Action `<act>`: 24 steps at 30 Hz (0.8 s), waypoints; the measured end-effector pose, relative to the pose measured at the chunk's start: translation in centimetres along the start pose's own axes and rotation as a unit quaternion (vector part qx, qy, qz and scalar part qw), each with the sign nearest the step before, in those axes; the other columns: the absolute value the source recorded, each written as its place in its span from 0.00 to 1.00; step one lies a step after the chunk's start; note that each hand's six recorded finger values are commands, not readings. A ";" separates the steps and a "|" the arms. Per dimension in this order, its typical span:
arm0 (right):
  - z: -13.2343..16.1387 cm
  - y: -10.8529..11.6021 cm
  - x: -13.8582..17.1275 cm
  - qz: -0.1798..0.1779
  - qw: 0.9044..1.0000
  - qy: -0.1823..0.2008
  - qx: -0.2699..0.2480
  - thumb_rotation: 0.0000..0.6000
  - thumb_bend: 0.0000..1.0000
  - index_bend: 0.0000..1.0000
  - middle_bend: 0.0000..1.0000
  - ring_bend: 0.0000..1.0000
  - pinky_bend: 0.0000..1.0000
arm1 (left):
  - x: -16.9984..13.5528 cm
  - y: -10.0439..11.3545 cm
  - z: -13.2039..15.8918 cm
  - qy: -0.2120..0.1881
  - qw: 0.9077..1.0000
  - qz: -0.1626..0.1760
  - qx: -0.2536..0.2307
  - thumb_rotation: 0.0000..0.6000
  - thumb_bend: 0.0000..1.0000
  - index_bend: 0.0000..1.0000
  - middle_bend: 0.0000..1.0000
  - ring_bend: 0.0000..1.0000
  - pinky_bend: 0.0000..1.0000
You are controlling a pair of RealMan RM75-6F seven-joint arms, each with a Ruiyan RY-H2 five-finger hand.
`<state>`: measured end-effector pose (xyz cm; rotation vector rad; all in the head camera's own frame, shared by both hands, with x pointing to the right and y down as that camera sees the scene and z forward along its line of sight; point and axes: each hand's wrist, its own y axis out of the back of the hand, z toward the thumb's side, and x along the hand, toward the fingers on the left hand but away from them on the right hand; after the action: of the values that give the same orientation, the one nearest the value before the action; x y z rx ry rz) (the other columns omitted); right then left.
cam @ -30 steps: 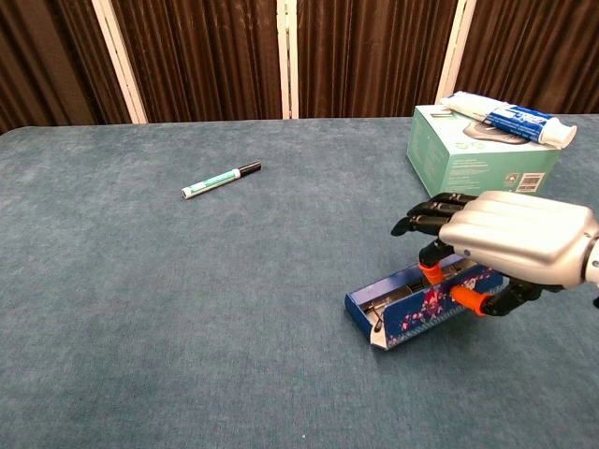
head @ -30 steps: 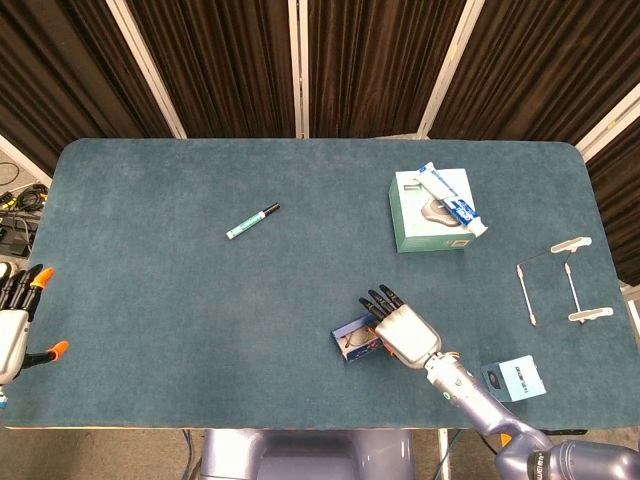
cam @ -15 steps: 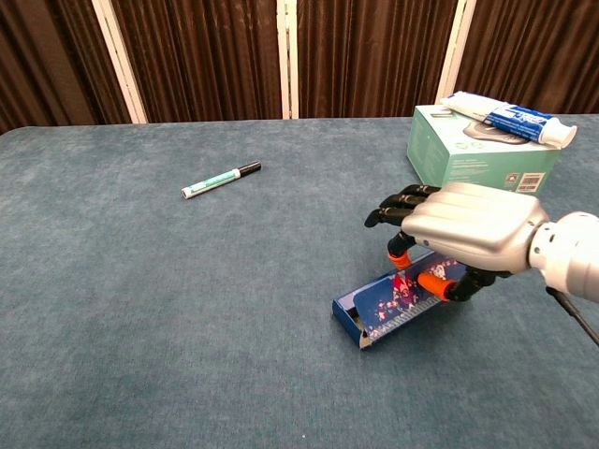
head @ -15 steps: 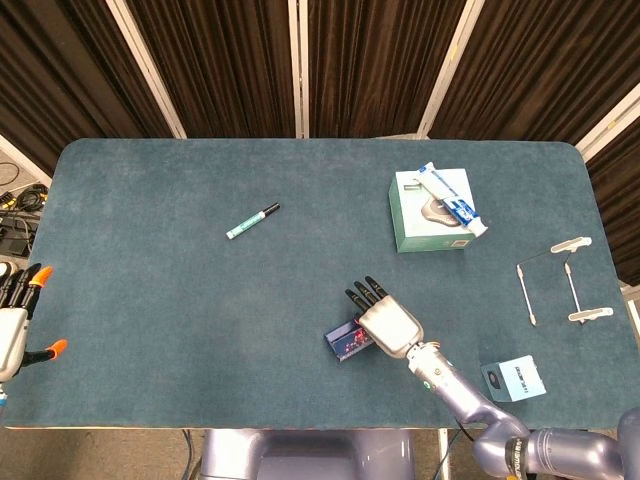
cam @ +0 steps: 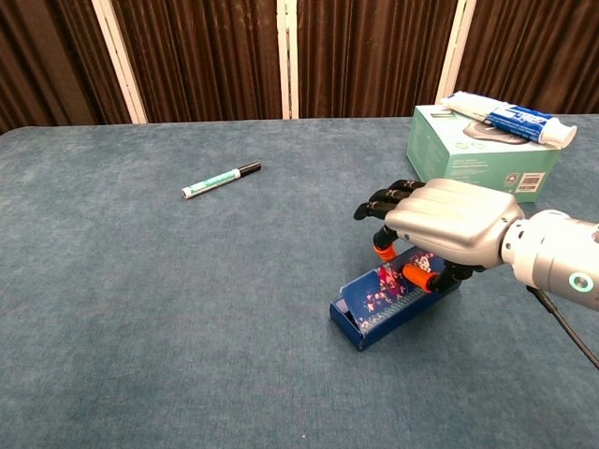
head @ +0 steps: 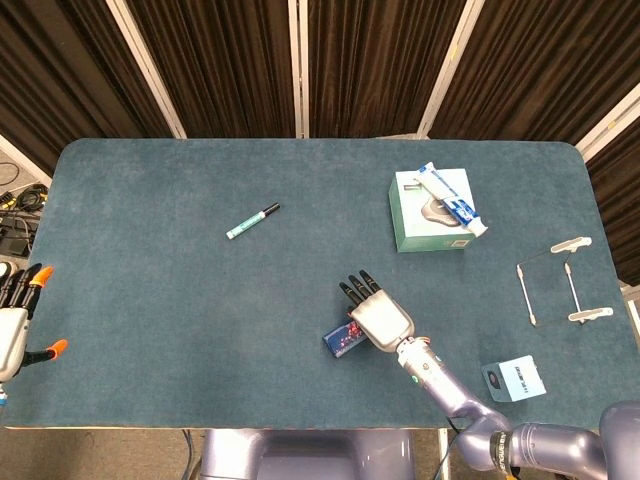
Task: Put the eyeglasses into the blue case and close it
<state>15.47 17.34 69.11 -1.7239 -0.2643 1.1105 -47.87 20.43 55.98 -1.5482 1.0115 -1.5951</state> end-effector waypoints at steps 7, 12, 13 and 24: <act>-0.1 0.9 0.0 -0.025 1.000 -0.012 -0.009 1.00 0.05 0.10 0.00 0.00 0.00 | 0.0 0.0 -0.1 0.001 1.000 0.000 -0.001 1.00 0.00 0.00 0.00 0.00 0.00; 0.1 2.3 0.4 -0.045 0.998 -0.010 -0.033 1.00 0.06 0.07 0.00 0.00 0.00 | 0.0 0.0 -0.1 0.001 1.000 0.000 0.000 1.00 0.00 0.00 0.00 0.00 0.00; 0.1 2.6 0.6 -0.046 0.998 -0.009 -0.037 1.00 0.06 0.06 0.00 0.00 0.00 | 0.0 0.0 -0.1 0.000 1.000 -0.001 0.001 1.00 0.00 0.00 0.00 0.00 0.00; -0.5 0.6 1.3 0.063 0.997 0.036 -0.041 1.00 0.08 0.04 0.00 0.00 0.00 | 0.0 -0.1 0.2 -0.001 1.000 -0.002 0.003 1.00 0.00 0.00 0.00 0.00 0.00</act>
<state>16.41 17.53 67.95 -1.8715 -0.1597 1.1384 -47.69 20.48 56.11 -1.5491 1.0031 -1.5961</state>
